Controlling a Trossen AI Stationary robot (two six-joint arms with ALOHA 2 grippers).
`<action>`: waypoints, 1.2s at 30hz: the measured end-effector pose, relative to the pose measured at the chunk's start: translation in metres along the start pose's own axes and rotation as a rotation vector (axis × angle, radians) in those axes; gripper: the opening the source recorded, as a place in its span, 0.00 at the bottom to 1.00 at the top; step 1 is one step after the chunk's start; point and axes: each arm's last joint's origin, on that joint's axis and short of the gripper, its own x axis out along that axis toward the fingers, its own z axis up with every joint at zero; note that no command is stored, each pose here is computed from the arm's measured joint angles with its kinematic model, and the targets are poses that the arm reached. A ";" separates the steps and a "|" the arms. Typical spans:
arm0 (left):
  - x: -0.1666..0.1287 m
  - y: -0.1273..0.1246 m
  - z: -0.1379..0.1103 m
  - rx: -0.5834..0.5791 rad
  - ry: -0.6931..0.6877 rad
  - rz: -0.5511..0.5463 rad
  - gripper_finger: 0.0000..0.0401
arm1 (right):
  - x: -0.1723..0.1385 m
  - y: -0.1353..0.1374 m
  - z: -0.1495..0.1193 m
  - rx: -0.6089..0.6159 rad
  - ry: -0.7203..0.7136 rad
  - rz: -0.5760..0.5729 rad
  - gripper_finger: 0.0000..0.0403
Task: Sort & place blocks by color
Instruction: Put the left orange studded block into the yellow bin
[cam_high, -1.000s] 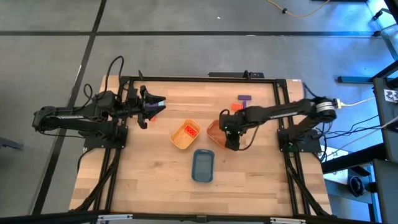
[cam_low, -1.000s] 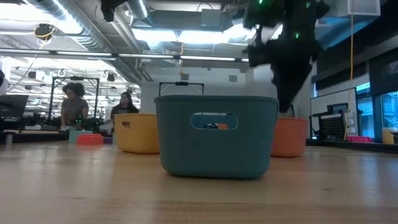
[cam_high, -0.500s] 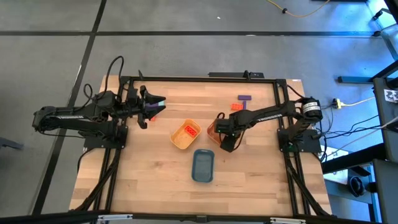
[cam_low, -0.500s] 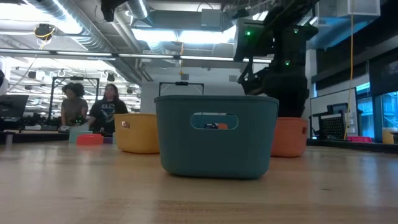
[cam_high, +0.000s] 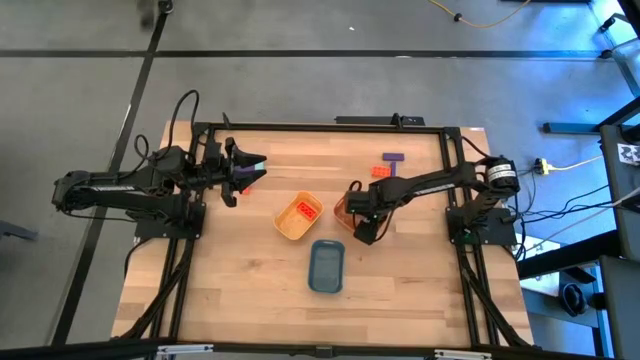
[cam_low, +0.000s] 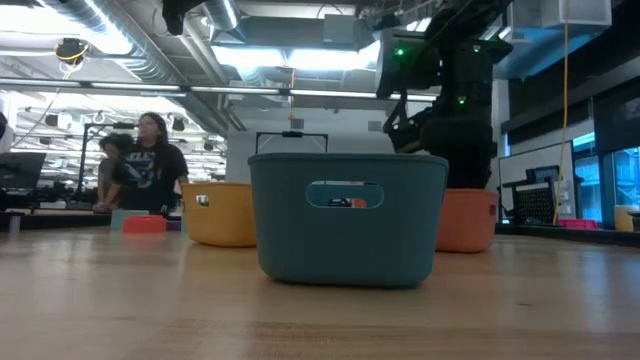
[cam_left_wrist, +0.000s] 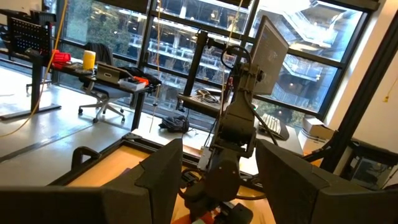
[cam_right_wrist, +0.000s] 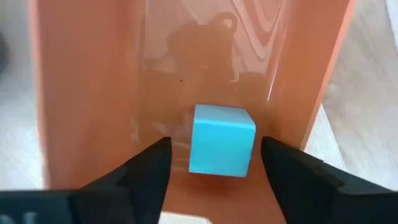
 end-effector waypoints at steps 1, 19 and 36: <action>0.000 0.000 0.000 0.000 0.000 0.000 0.49 | -0.002 0.000 0.000 0.000 0.000 -0.001 0.66; 0.000 0.000 0.000 0.002 0.001 0.000 0.49 | -0.093 -0.028 -0.046 -0.045 -0.333 0.057 0.78; 0.000 0.001 0.000 0.002 -0.001 0.019 0.49 | -0.142 -0.042 -0.074 -0.034 -1.429 0.589 0.78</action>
